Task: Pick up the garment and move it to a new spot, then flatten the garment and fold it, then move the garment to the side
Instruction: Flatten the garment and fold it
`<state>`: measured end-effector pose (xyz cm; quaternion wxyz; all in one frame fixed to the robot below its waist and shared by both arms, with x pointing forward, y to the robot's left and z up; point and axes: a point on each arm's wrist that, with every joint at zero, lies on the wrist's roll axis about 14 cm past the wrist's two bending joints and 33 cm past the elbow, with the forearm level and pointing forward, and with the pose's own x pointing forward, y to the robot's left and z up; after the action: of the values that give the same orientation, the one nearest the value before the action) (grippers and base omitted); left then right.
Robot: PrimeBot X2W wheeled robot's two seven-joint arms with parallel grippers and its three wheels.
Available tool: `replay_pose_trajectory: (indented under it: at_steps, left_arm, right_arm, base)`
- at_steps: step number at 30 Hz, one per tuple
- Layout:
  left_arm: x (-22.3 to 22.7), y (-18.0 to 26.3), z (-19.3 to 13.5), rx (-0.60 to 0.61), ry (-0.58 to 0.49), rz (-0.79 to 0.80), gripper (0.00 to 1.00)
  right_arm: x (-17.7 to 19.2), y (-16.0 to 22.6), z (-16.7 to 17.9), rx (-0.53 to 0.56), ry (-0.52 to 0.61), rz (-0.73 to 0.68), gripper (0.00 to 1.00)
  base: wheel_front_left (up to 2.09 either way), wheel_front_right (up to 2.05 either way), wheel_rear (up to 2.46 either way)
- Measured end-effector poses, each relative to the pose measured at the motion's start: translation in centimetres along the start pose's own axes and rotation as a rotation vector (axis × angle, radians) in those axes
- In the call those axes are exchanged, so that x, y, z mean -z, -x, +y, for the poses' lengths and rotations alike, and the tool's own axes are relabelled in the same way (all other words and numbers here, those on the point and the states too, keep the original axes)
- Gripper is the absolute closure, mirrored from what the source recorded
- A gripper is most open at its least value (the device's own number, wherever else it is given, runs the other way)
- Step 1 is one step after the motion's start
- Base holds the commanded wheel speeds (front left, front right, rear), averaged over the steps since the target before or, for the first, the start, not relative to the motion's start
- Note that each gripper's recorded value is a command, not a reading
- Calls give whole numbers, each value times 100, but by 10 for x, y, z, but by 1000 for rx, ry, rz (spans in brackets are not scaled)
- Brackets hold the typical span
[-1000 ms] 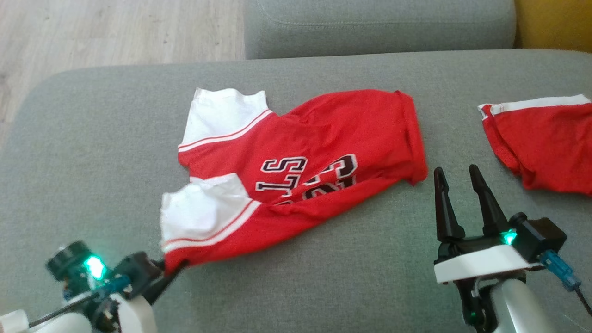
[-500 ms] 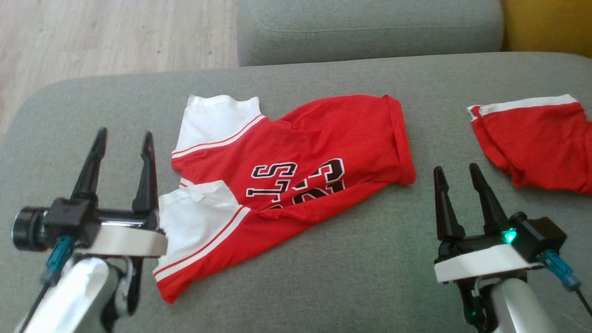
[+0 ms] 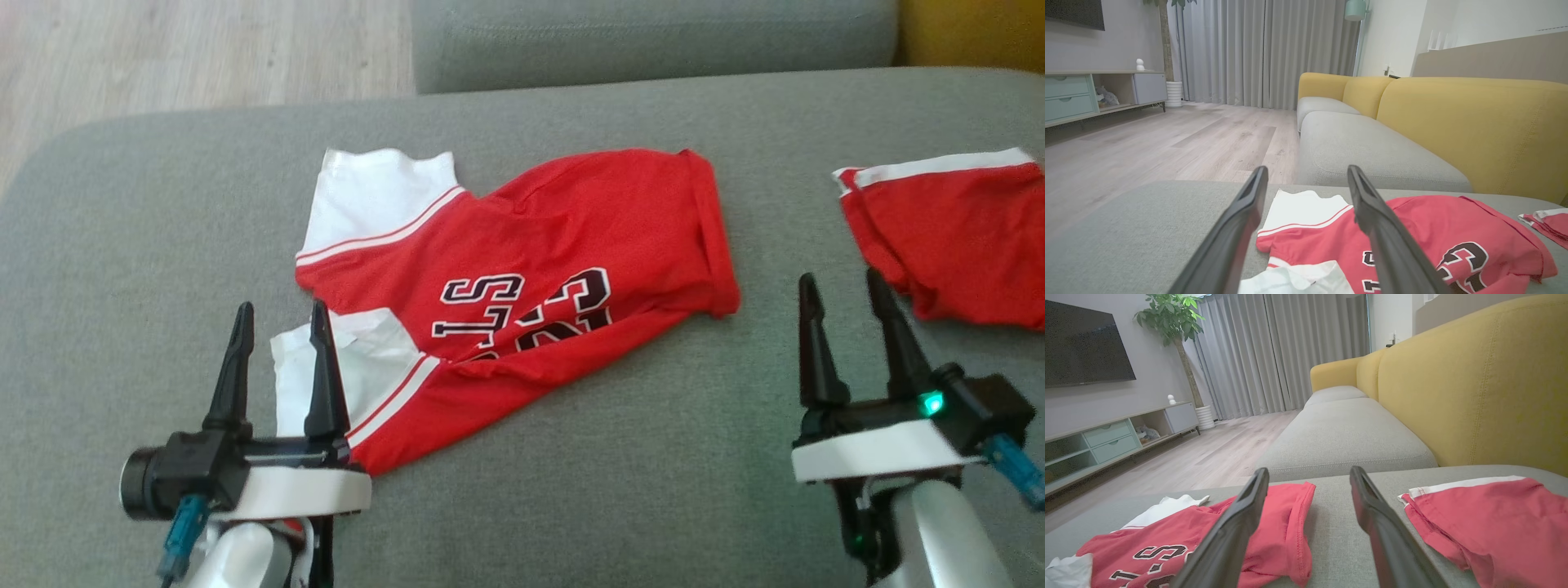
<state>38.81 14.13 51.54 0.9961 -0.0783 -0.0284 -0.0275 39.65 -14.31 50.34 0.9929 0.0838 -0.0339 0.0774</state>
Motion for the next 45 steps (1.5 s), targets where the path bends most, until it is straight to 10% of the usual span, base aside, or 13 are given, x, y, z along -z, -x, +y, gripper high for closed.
replay_pose_trajectory:
  at_steps: [12, 23, 25, 45]
  left_arm:
    - [22, -21, 4, 2, 5, 34, 0]
    - [38, -24, 11, -7, 4, 72, 0]
    - [39, -24, 12, -9, 0, 74, 0]
    - [17, -22, -2, 29, 9, 8, 0]
  right_arm:
    - [27, -89, -10, -8, 128, 208, 0]
    - [120, -115, 1, -7, -29, 676, 0]
    - [123, -120, 5, -18, -39, 694, 100]
    - [-32, -146, 10, -168, 168, 142, 100]
  base:
    - [0, 0, 0]
    - [0, 0, 0]
    - [0, 0, 0]
    - [0, 0, 0]
